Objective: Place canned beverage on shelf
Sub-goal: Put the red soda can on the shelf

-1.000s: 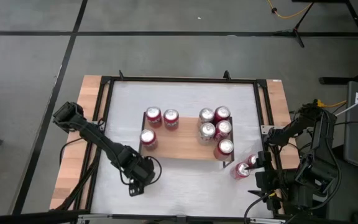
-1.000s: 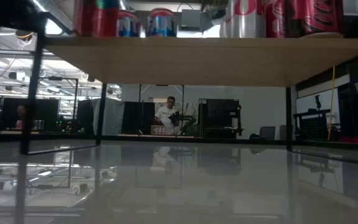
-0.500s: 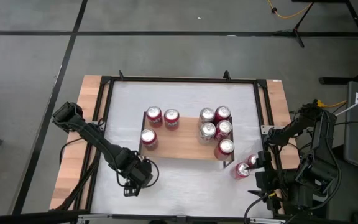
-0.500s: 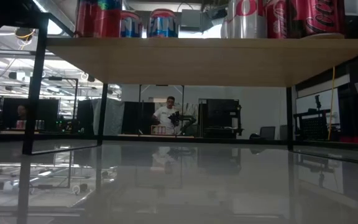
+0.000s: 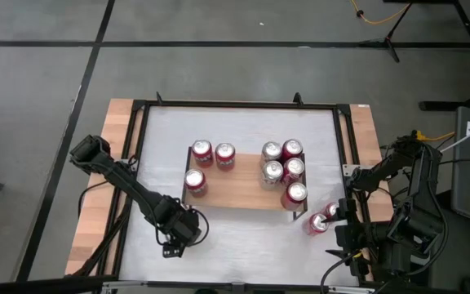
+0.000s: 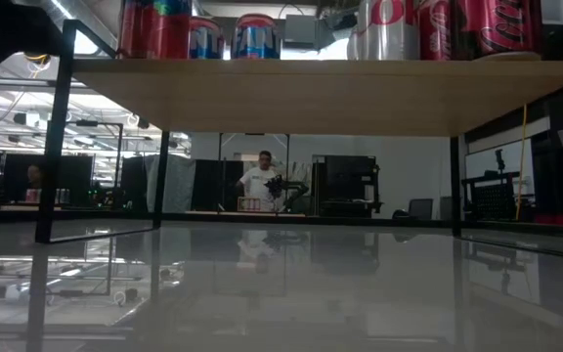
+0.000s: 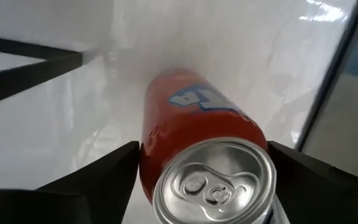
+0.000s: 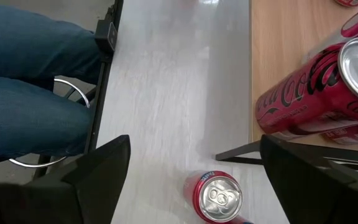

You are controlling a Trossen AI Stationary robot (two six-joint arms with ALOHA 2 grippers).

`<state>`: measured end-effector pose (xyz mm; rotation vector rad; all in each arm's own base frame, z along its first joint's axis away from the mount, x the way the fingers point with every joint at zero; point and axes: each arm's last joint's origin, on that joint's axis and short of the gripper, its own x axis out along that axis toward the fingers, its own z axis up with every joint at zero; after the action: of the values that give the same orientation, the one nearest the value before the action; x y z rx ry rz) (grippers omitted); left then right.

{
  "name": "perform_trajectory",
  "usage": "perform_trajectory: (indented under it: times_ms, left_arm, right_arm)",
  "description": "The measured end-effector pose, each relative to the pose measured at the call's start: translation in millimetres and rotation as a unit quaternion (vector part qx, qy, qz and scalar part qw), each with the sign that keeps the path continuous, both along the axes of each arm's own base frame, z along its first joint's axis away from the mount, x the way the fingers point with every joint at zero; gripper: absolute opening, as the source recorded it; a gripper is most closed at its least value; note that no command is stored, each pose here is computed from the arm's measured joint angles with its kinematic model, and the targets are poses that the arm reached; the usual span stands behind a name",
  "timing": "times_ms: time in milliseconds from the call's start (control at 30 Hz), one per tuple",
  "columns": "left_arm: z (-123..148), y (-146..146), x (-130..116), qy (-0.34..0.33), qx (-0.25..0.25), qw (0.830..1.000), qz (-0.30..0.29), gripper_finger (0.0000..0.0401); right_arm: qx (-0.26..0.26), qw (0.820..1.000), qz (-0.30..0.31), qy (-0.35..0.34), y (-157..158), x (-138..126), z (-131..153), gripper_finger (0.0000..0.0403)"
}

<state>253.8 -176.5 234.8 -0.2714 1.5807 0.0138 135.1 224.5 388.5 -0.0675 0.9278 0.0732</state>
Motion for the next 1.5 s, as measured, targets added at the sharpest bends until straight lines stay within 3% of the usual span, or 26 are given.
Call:
perform_trajectory:
  times_ms: [300,700,933,1133,1500]
  left_arm:
    - [-0.1,-0.9,-0.7,0.005,0.0,1.0,0.027,0.037]
    - [1.5,1.5,0.0,0.028,0.0,0.987,0.161,0.0375]
    - [2.5,1.0,-0.3,0.041,-0.002,0.968,0.246,0.0375]
    - [2.5,0.8,-0.4,0.055,-0.002,0.943,0.328,0.0375]
    - [2.9,-5.6,-2.6,0.048,-0.008,0.943,0.331,0.0375]
  right_arm:
    - [0.0,1.0,0.0,0.0,0.0,0.0,0.0,0.0347]
    - [0.0,1.0,0.0,0.0,0.0,0.0,0.0,0.0347]
    - [0.0,1.0,0.0,0.0,0.0,0.0,0.0,0.0347]
    - [0.0,1.0,0.0,0.0,0.0,0.0,0.0,0.0347]
    - [0.0,1.0,0.0,0.0,0.0,0.0,0.0,0.0347]
